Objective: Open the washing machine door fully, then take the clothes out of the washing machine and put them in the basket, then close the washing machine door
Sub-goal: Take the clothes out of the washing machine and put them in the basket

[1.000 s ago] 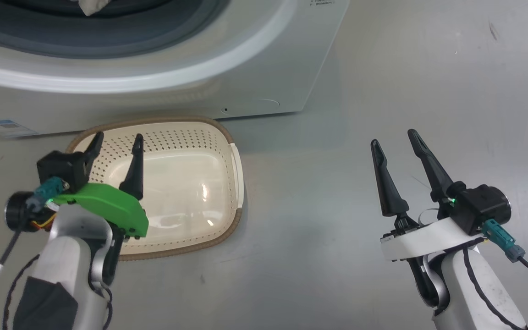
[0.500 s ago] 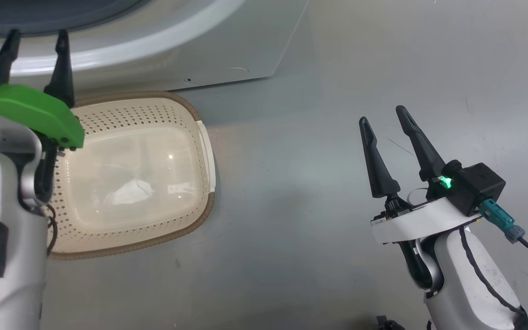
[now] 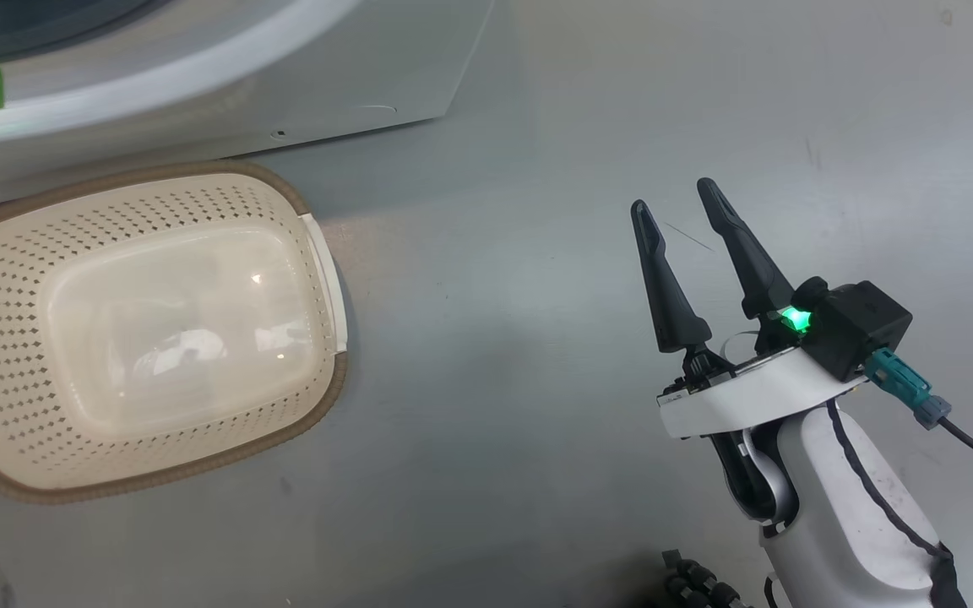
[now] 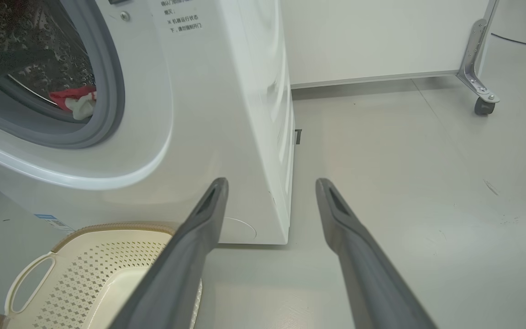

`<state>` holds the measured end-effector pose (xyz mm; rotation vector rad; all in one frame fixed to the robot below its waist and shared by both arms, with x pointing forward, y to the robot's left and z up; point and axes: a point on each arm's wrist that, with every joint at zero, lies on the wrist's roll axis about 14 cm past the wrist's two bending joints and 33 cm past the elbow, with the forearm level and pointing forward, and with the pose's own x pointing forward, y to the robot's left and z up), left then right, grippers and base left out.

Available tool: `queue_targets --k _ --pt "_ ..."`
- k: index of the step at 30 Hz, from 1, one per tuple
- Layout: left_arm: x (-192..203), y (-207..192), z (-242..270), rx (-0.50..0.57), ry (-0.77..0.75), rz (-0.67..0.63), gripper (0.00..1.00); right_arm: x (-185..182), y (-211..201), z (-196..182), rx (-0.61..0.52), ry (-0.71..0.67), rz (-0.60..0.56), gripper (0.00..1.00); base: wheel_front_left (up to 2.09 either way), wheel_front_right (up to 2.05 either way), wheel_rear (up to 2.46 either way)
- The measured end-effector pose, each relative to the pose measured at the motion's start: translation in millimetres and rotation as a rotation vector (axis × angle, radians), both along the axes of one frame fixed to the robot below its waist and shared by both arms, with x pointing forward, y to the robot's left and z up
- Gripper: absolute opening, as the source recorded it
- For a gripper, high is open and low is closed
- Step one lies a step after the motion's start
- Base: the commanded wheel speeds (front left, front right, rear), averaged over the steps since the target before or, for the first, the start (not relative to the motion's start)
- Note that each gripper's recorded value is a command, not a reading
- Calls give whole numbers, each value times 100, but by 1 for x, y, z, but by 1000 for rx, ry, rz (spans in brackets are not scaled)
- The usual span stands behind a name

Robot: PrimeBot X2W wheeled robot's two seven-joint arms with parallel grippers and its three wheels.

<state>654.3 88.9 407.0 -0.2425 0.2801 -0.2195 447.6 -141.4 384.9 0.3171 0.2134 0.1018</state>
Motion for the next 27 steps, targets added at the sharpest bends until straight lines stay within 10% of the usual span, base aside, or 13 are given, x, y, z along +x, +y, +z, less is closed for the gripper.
queue_targets --k 27 --pt "43 -9 -55 37 236 -20 100 3 -15 -13 -7 41 -46 100 0 0 0"
